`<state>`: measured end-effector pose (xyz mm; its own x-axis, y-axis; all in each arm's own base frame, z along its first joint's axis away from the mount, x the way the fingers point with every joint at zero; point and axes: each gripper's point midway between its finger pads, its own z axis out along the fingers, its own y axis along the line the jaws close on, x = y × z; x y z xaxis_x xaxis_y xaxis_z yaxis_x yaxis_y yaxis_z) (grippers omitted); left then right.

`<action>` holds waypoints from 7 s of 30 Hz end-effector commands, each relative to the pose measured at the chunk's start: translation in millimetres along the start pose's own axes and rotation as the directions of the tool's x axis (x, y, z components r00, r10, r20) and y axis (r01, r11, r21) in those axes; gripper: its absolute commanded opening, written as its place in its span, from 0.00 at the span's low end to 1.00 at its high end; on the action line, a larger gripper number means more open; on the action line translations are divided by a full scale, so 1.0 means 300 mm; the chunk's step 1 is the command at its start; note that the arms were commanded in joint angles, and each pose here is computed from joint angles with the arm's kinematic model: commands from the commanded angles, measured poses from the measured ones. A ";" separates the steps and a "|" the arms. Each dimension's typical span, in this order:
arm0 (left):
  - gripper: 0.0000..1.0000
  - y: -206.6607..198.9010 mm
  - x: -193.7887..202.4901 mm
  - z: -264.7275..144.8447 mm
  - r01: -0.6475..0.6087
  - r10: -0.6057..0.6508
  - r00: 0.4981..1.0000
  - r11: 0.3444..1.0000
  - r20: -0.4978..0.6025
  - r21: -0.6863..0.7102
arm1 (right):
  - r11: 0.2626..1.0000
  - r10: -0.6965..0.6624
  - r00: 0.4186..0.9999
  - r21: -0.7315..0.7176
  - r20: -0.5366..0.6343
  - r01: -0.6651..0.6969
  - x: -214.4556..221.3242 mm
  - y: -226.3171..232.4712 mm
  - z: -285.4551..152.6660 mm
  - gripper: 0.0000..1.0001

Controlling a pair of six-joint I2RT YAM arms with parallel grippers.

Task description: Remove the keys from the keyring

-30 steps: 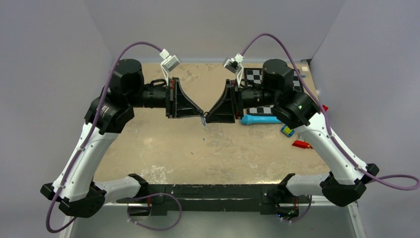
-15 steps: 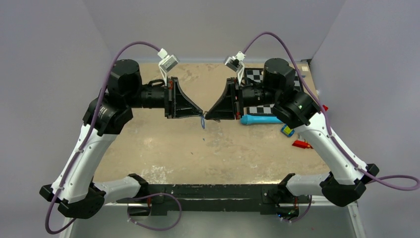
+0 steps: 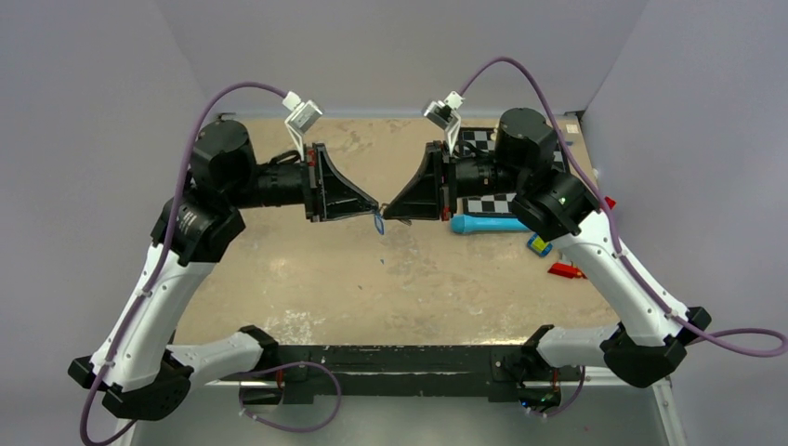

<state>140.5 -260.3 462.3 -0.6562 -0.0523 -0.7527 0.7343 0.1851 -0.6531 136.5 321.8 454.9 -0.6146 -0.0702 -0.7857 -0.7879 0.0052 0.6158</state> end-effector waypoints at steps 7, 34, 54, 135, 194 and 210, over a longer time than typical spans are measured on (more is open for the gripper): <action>0.00 0.003 -0.063 -0.001 0.026 -0.022 0.991 0.999 0.134 -0.029 | 0.996 -0.066 0.991 -0.045 0.113 0.072 -0.094 0.066 -0.006 0.00; 0.00 0.069 -0.099 -0.012 0.155 -0.122 0.951 0.983 0.284 -0.094 | 0.996 -0.082 0.973 -0.005 0.216 0.085 -0.169 0.061 -0.005 0.00; 0.50 0.057 -0.105 -0.029 0.108 -0.070 0.963 0.985 0.260 -0.132 | 0.996 -0.089 0.980 -0.001 0.179 0.091 -0.135 0.055 -0.011 0.00; 0.00 -0.022 -0.068 -0.007 -0.104 0.104 0.995 0.994 0.005 -0.016 | 0.997 -0.062 0.995 -0.038 0.077 0.065 -0.077 0.053 -0.001 0.52; 0.37 -0.015 -0.054 -0.008 -0.091 0.091 0.996 0.996 -0.024 -0.018 | 0.999 -0.042 0.998 -0.030 0.035 0.043 -0.033 0.049 -0.014 0.00; 0.21 0.001 -0.018 0.004 -0.056 0.056 0.996 0.998 -0.068 0.001 | 0.998 -0.046 0.998 -0.037 0.044 0.048 -0.041 0.050 -0.011 0.00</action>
<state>149.0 -261.0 465.5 -0.6371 0.0119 -0.7707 0.7548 0.2123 -0.6207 145.0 325.8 453.8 -0.6334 -0.0493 -0.7722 -0.7736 0.0215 0.6333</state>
